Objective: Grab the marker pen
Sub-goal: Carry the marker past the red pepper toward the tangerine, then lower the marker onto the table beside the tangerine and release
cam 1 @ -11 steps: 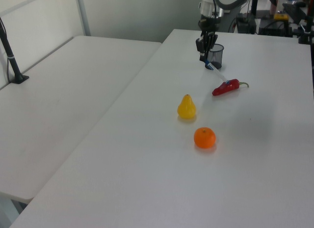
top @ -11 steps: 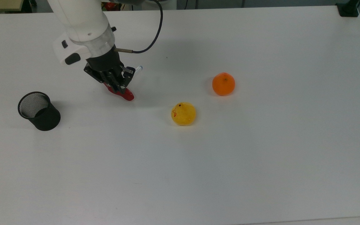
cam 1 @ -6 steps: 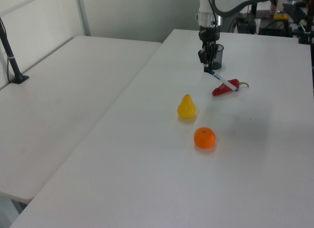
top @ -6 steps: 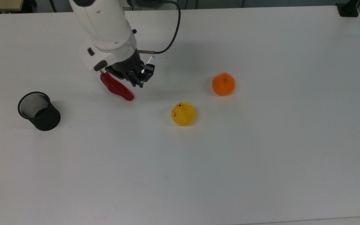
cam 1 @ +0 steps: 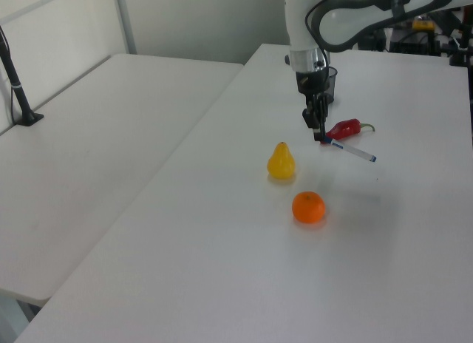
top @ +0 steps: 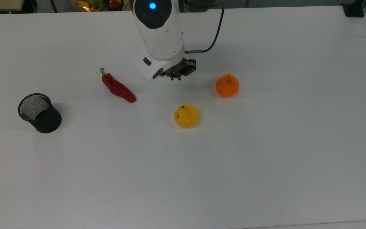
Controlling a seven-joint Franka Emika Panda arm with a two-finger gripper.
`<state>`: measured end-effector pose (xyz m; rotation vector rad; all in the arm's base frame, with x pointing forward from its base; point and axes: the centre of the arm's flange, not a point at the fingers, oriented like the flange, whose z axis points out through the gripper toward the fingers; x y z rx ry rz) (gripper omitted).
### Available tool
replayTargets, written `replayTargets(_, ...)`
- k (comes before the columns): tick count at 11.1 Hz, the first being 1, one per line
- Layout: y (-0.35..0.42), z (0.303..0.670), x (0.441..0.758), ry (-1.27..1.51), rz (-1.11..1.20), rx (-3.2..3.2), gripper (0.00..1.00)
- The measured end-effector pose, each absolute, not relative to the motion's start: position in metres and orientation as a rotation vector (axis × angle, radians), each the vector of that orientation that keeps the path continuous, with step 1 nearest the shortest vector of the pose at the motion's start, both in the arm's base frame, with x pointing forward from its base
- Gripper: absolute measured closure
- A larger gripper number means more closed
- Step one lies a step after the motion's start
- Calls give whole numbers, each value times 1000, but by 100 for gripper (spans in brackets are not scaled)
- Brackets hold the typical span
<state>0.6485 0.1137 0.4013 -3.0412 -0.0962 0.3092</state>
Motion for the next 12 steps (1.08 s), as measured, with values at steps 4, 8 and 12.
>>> replayTargets(4, 159, 383, 638, -197, 364, -3043, 83)
replayTargets(8, 187, 361, 632, -162, 424, -3057, 71)
replayTargets(12, 208, 344, 628, -113, 450, -3071, 65)
